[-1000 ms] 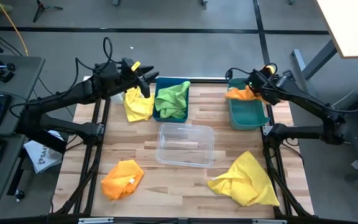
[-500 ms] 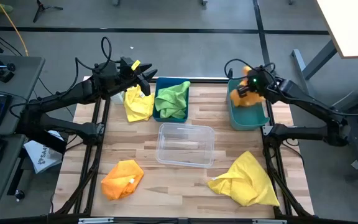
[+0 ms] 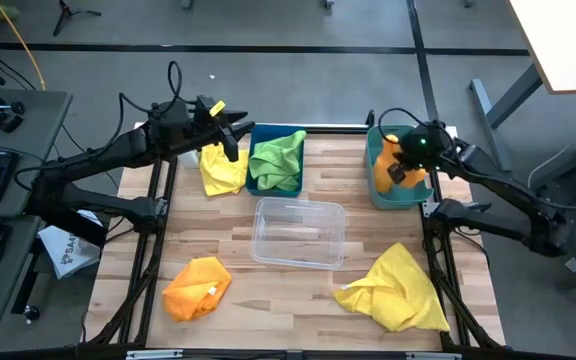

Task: Sort microfiber towel by color & place in baskets
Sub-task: Put the top orange microfiber cloth into the green bin, then put the orange microfiber cloth into the green bin

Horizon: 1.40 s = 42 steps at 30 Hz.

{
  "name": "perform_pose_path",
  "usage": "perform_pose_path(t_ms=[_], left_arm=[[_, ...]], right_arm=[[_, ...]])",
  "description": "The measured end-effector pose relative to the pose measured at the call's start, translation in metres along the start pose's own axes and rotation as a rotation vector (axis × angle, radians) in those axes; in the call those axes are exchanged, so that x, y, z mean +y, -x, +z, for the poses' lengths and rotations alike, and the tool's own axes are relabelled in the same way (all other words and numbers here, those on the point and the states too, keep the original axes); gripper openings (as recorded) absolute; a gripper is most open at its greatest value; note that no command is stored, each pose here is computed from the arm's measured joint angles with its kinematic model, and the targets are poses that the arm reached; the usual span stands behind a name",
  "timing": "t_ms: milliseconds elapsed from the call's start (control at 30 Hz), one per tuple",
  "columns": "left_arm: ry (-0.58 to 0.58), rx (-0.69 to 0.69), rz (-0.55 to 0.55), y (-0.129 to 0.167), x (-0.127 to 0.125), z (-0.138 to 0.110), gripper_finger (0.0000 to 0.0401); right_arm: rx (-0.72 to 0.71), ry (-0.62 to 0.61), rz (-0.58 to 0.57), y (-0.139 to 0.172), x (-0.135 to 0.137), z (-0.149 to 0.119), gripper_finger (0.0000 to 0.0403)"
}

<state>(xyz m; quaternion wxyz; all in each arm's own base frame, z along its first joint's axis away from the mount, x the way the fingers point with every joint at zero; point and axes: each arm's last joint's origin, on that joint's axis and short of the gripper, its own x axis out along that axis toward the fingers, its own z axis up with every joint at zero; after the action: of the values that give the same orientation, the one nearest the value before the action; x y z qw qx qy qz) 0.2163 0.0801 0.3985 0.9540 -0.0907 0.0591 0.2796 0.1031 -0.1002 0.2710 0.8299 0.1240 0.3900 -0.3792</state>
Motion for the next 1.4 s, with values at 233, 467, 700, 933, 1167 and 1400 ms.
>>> perform_pose_path(t_ms=[233,467,700,933,1167,1400], left_arm=[[0.003,-0.007,-0.002,0.001,0.000,0.001,0.0168],[0.029,-0.002,-0.031,0.002,-0.001,0.001,0.0168],[0.029,-0.003,-0.037,0.002,-0.001,0.001,0.0168],[0.039,-0.047,-0.053,0.011,0.000,0.008,0.0168],[0.043,-0.070,-0.058,0.021,0.002,0.012,0.0168],[0.134,0.198,-0.167,0.026,0.000,-0.010,0.0168]], right_arm=[[0.136,0.118,0.080,-0.019,-0.006,0.006,0.0000],[0.417,0.199,0.117,-0.054,-0.012,0.007,0.0051],[0.554,0.281,0.148,-0.070,-0.008,0.003,0.0191],[0.512,0.302,0.153,-0.056,-0.006,0.017,0.0302],[0.262,0.226,0.149,-0.010,-0.011,0.067,0.0326],[-0.018,0.022,0.435,0.011,0.001,0.104,0.0326]])
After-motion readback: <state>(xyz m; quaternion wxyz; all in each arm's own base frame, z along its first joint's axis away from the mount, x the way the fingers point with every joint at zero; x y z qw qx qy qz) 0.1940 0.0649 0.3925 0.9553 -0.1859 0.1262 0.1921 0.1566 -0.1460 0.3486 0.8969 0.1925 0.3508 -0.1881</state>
